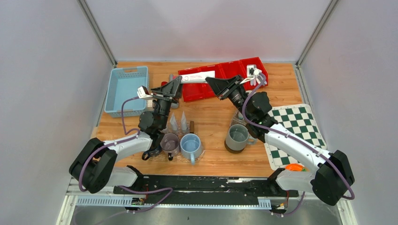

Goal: Prepare toiletry sets of a toothbrush and toothpaste on the tray
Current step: Place the toothpaste in the toothpaste holder.

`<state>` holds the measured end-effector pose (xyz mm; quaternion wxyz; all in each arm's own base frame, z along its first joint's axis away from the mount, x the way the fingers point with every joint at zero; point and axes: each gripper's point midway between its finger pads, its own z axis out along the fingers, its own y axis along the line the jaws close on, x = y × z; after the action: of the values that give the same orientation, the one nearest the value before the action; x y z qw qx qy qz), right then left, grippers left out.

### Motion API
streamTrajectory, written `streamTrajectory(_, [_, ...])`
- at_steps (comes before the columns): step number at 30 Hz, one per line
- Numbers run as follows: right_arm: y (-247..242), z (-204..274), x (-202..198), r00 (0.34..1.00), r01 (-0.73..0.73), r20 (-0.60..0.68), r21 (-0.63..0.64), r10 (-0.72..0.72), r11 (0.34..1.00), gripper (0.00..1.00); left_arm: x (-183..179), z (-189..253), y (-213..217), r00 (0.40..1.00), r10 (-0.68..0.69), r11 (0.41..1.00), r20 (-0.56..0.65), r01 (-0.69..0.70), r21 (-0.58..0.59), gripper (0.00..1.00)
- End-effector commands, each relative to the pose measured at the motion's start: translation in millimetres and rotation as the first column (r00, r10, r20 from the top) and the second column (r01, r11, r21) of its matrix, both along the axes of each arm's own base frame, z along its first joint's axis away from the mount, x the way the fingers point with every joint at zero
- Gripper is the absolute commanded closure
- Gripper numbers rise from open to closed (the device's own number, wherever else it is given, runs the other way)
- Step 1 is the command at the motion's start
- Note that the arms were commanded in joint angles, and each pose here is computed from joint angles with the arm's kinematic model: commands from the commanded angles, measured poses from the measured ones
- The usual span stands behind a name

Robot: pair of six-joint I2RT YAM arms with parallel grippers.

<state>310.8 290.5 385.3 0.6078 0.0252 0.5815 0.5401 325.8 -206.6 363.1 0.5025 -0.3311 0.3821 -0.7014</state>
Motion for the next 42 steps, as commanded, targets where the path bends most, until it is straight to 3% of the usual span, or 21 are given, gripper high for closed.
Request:
streamTrajectory(1, [-18, 22, 6, 0.996, 0.077, 0.048, 0.036, -0.079, 0.996, 0.81, -15, 43, 11, 0.993, -0.003, 0.994, 0.120, 0.016, -0.108, 1.00])
streamTrajectory(4, [-16, 27, 9, 0.996, 0.074, 0.048, 0.054, -0.077, 0.996, 0.71, -17, 45, 7, 0.991, -0.017, 0.995, 0.130, 0.030, -0.099, 1.00])
streamTrajectory(22, [10, 22, 11, 0.999, -0.044, 0.012, 0.072, 0.043, 0.996, 0.63, -17, 43, 0, 0.991, -0.027, 0.994, 0.134, 0.041, -0.101, 1.00])
streamTrajectory(25, [10, 18, 12, 0.999, -0.041, 0.002, 0.070, 0.041, 0.997, 0.68, -17, 43, 1, 0.990, -0.021, 0.993, 0.136, 0.036, -0.109, 1.00])
streamTrajectory(31, [-3, 24, 8, 0.999, 0.007, 0.035, 0.060, -0.009, 0.998, 0.88, -17, 37, 4, 0.993, -0.012, 0.993, 0.119, 0.026, -0.115, 0.99])
streamTrajectory(34, [-13, 29, 6, 0.997, 0.050, 0.057, 0.046, -0.053, 0.998, 1.00, -16, 30, 6, 0.995, -0.008, 0.993, 0.104, 0.020, -0.118, 0.93])
streamTrajectory(37, [-19, 34, 3, 0.995, 0.072, 0.074, 0.027, -0.074, 0.997, 1.00, -16, 25, 7, 0.996, -0.010, 0.992, 0.093, 0.021, -0.123, 0.86])
streamTrajectory(42, [-27, 39, -5, 0.992, 0.084, 0.093, -0.023, -0.082, 0.996, 1.00, -16, 16, 9, 0.997, -0.003, 0.993, 0.074, 0.012, -0.115, 0.54])
